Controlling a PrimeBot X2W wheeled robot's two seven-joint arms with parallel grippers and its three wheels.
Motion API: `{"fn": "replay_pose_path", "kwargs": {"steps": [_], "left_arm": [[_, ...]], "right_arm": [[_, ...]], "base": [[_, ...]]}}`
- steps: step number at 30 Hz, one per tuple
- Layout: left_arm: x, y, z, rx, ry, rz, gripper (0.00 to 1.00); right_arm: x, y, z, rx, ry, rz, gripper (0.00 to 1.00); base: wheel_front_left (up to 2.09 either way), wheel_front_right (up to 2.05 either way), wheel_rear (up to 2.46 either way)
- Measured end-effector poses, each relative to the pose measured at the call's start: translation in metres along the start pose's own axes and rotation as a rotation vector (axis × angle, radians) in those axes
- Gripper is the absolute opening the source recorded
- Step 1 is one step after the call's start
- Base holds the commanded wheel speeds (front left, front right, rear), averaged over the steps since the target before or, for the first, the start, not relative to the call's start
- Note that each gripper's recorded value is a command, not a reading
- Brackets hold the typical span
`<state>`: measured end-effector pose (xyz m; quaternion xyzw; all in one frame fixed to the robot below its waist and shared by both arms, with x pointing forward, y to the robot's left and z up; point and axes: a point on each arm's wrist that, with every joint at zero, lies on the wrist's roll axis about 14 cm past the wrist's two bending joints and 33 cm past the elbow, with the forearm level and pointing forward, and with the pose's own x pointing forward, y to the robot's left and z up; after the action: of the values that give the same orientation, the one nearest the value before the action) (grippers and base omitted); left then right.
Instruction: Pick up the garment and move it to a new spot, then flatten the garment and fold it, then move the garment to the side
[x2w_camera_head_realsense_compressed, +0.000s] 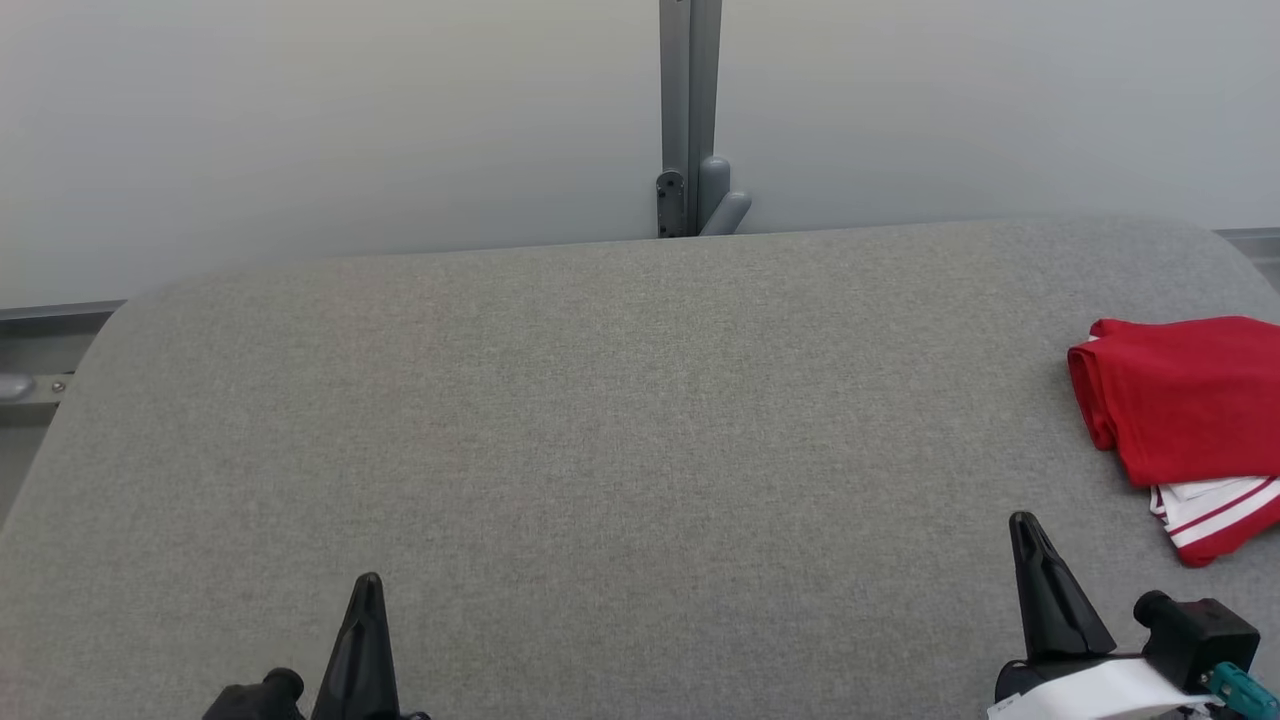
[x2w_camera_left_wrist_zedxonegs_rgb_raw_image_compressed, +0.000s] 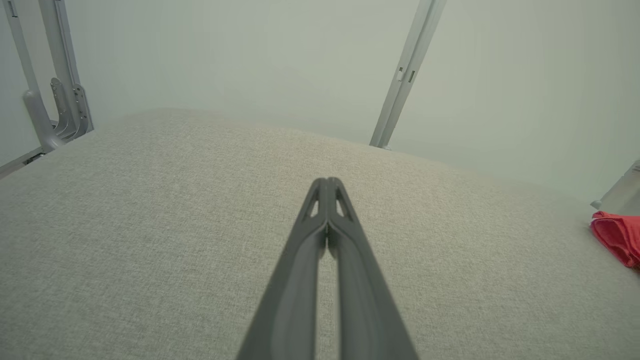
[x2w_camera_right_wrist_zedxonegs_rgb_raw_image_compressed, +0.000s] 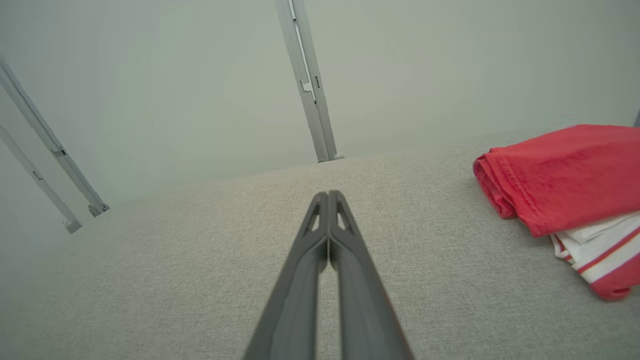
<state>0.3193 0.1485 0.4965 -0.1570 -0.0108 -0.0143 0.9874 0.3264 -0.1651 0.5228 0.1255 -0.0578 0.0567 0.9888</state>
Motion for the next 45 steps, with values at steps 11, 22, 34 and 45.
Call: {"fn": "replay_pose_path", "kwargs": {"steps": [11, 22, 34, 45], "left_arm": [[0.016, 0.006, -0.004, -0.188, 0.035, 0.022, 0.00], [0.029, 0.010, -0.005, -0.353, 0.058, 0.035, 0.00], [0.041, 0.012, -0.003, -0.500, 0.068, 0.044, 0.00], [0.051, 0.014, -0.002, -0.630, 0.077, 0.049, 0.00]], "right_arm": [[0.010, -0.015, -0.001, 0.188, 0.011, -0.058, 0.00], [0.018, -0.027, -0.003, 0.359, 0.018, -0.103, 0.00], [0.025, -0.038, -0.004, 0.514, 0.018, -0.141, 0.00], [0.032, -0.046, -0.006, 0.651, 0.019, -0.170, 0.00]], "base": [[0.00, 0.00, 0.00], [0.00, 0.00, 0.00], [0.00, 0.00, 0.00], [0.00, 0.00, 0.00]]}}
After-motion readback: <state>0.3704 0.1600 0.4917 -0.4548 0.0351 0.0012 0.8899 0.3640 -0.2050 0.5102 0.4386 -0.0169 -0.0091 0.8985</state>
